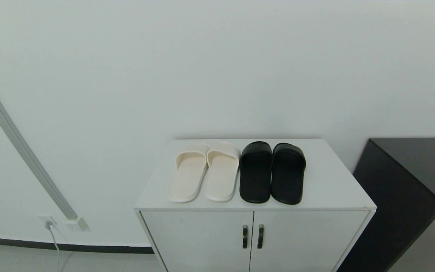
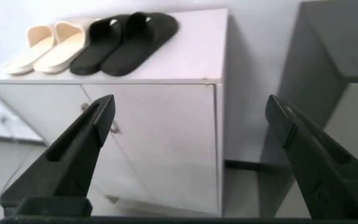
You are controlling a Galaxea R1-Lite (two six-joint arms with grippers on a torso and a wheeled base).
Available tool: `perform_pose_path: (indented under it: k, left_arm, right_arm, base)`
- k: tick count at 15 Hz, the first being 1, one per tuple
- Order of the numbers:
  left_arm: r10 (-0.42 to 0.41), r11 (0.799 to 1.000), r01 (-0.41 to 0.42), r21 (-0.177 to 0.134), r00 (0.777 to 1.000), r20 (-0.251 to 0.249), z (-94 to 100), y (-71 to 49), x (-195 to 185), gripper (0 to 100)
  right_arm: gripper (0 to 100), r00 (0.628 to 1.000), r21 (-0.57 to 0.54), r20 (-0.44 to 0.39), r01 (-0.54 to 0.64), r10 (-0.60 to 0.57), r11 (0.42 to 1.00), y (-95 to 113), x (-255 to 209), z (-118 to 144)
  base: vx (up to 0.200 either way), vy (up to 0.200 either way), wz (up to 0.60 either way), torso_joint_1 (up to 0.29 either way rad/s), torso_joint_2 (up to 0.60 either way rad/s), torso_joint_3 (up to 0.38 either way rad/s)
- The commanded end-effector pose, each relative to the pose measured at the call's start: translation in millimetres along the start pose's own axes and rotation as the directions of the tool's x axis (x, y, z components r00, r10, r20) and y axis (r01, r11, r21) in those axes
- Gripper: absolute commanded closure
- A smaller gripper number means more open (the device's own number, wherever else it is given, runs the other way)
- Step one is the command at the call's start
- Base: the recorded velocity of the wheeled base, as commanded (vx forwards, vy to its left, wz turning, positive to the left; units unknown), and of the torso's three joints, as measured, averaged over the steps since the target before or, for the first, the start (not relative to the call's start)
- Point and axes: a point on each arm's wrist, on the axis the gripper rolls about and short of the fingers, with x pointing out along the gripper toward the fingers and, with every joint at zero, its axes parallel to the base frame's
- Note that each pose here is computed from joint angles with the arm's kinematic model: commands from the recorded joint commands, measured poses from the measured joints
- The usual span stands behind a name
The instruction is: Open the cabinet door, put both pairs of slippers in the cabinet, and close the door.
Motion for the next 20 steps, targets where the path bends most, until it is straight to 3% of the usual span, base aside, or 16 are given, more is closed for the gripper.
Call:
perform_pose_path:
  k: [1, 7, 13, 17, 20]
  left_arm:
    - [0.001, 1.000, -0.001, 0.000, 1.000, -0.001, 0.0, 0.0, 0.1, 100]
    - [-0.001, 1.000, 0.001, 0.000, 1.000, -0.001, 0.0, 0.0, 0.1, 100]
    - [-0.002, 1.000, 0.002, 0.000, 1.000, -0.001, 0.0, 0.0, 0.1, 100]
    - [-0.001, 1.000, 0.001, 0.000, 1.000, -0.001, 0.0, 0.0, 0.1, 100]
    - [-0.001, 1.000, 0.001, 0.002, 1.000, -0.001, 0.0, 0.0, 0.1, 100]
  right_arm:
    - [0, 0.990, 0.017, -0.114, -0.084, 0.085, 0.996, -2.5, 53.8, 26.0]
    - [0, 0.975, -0.015, -0.174, -0.139, 0.135, 0.990, 25.5, 124.1, 60.9]
    - [0, 0.968, -0.035, -0.191, -0.172, 0.162, 0.984, 94.6, 170.0, 71.1]
    - [0, 0.985, -0.034, -0.159, -0.072, 0.066, 0.997, 141.8, 205.0, 63.2]
    - [0, 0.987, -0.047, -0.152, 0.049, -0.056, 0.998, 165.6, 234.0, 51.5]
  base:
    - [0.000, 0.000, 0.00, 0.000, 0.00, 0.000]
    - [0.000, 0.000, 0.00, 0.000, 0.00, 0.000]
    - [0.000, 0.000, 0.00, 0.000, 0.00, 0.000]
    - [0.000, 0.000, 0.00, 0.000, 0.00, 0.000]
    - [0.000, 0.000, 0.00, 0.000, 0.00, 0.000]
